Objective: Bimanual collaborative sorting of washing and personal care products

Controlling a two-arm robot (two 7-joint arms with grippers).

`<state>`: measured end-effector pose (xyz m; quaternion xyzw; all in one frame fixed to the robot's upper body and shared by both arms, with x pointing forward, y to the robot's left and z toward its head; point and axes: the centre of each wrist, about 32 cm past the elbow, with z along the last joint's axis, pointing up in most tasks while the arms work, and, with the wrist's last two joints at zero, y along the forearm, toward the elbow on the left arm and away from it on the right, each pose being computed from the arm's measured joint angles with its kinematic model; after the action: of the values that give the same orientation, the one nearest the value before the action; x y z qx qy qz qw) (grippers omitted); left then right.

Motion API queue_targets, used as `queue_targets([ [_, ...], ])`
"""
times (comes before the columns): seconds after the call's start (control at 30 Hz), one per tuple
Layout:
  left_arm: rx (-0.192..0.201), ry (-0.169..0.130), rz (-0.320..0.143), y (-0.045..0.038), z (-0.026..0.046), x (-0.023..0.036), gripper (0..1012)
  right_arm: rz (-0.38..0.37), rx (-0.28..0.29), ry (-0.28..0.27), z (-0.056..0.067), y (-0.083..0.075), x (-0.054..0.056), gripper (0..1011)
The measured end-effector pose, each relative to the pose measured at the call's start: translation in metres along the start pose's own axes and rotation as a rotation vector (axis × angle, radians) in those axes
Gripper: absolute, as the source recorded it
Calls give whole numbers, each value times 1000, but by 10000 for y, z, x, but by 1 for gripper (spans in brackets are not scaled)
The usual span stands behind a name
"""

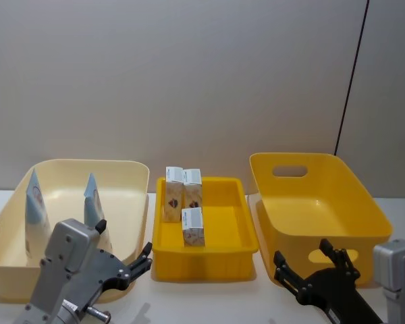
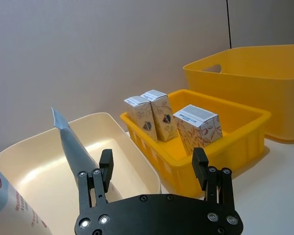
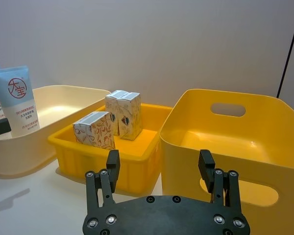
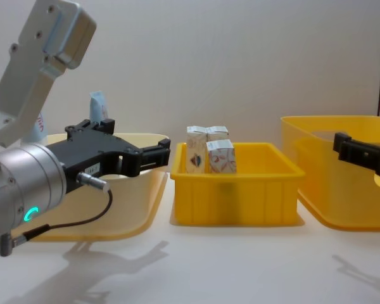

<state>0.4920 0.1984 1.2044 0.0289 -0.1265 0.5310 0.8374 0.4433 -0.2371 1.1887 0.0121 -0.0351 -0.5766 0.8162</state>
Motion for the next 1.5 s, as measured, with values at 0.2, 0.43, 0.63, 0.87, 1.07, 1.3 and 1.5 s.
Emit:
queue_targets([
  [0.2, 0, 0, 0, 0, 0, 0, 1003, 0, 0, 0, 0, 0, 0, 999],
  [0.43, 0, 0, 0, 0, 0, 0, 1003, 0, 0, 0, 0, 0, 0, 999],
  [0.63, 0, 0, 0, 0, 0, 0, 1003, 0, 0, 0, 0, 0, 0, 999],
  [0.87, 0, 0, 0, 0, 0, 0, 1003, 0, 0, 1, 1, 2, -3, 999],
  [1.07, 0, 0, 0, 0, 0, 0, 1003, 24, -7, 14, 61, 32, -76, 999],
  [1.3, 0, 0, 0, 0, 0, 0, 1003, 71, -33, 54, 271, 54, -239, 999],
  [1.5, 0, 0, 0, 0, 0, 0, 1003, 99, -77, 73, 485, 48, -345, 999],
])
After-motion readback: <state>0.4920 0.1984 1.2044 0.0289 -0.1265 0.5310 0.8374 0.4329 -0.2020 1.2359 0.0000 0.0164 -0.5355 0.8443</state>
